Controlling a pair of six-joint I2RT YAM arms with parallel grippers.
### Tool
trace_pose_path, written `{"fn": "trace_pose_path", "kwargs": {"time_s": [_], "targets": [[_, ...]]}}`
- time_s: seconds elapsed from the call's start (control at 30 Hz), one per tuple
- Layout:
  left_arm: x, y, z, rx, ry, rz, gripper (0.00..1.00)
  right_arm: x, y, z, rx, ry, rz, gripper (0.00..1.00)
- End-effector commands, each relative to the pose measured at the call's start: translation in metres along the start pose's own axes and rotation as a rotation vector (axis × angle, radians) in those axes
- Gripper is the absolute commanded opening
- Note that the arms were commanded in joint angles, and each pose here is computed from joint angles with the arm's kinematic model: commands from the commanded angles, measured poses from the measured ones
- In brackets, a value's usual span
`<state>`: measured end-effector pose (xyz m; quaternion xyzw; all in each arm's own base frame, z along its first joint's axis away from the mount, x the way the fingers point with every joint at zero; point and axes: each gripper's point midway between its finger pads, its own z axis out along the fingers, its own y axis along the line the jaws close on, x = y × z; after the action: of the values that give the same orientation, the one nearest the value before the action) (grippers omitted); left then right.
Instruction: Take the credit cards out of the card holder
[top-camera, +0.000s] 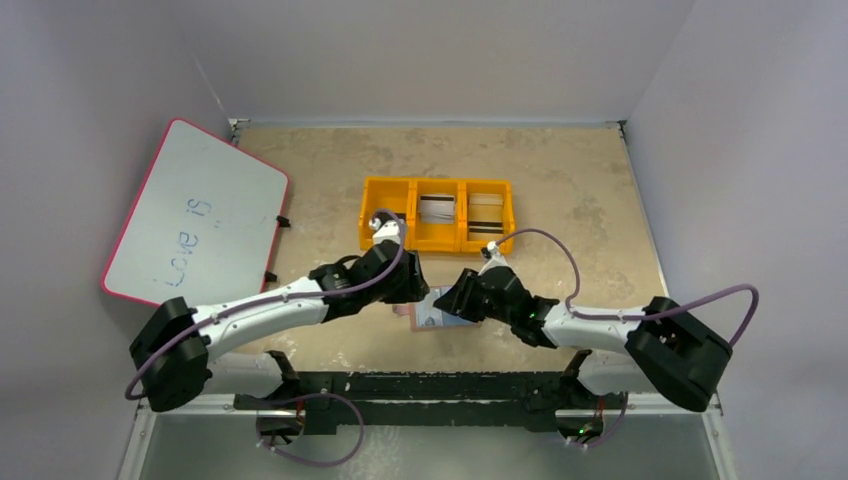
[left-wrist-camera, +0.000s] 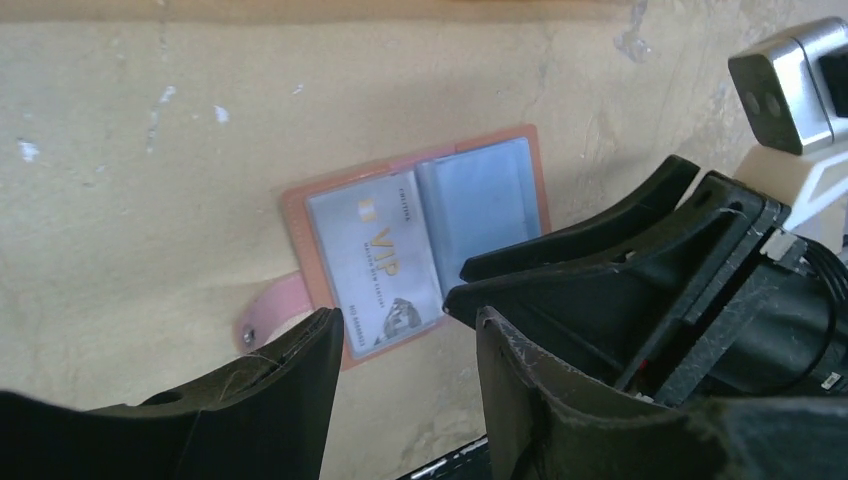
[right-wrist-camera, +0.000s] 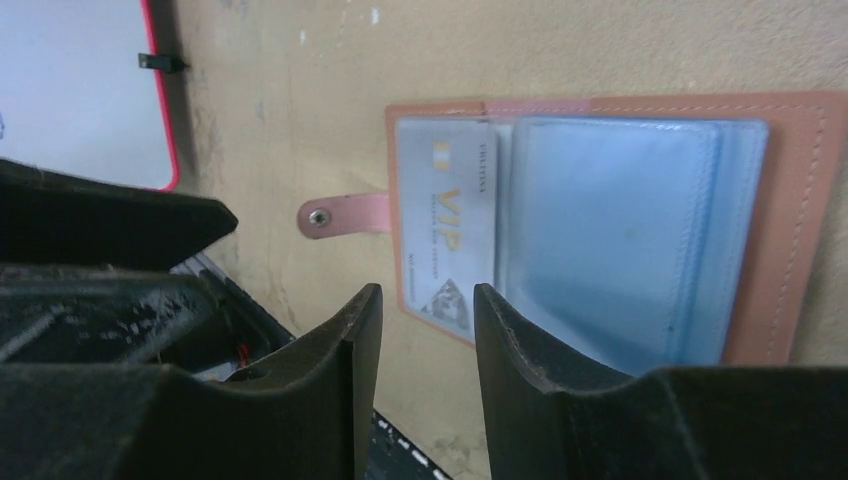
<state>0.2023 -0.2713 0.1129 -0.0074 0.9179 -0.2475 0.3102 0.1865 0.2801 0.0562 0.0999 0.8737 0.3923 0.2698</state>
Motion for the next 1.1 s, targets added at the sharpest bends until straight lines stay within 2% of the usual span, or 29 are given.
{"fn": "trace_pose_path", "kwargs": {"time_s": [0.0, 0.23, 0.37, 0.7, 0.83, 0.97, 1.07], "targets": [[0.002, -0.024, 0.016, 0.045, -0.004, -0.035, 0.49, -0.003, 0.012, 0.005, -0.08, 0.034, 0.002, 0.41], [0.02, 0.0, 0.032, -0.119, -0.001, 0.003, 0.43, 0.004, -0.001, 0.011, -0.09, 0.085, -0.026, 0.4], [0.029, 0.004, 0.038, -0.133, 0.025, 0.018, 0.39, 0.006, -0.007, 0.015, -0.061, 0.1, -0.031, 0.34], [0.044, 0.014, 0.055, -0.174, 0.064, 0.047, 0.31, 0.013, -0.032, 0.022, 0.035, 0.116, -0.007, 0.34], [0.051, 0.012, 0.06, -0.148, 0.082, 0.042, 0.26, 0.018, -0.04, 0.027, 0.066, 0.138, 0.013, 0.32], [0.06, 0.016, 0.066, -0.164, 0.108, 0.051, 0.15, 0.021, -0.046, 0.028, 0.079, 0.134, 0.056, 0.27], [0.064, 0.019, 0.067, -0.177, 0.115, 0.059, 0.1, 0.02, -0.046, 0.025, 0.069, 0.113, 0.084, 0.27]]}}
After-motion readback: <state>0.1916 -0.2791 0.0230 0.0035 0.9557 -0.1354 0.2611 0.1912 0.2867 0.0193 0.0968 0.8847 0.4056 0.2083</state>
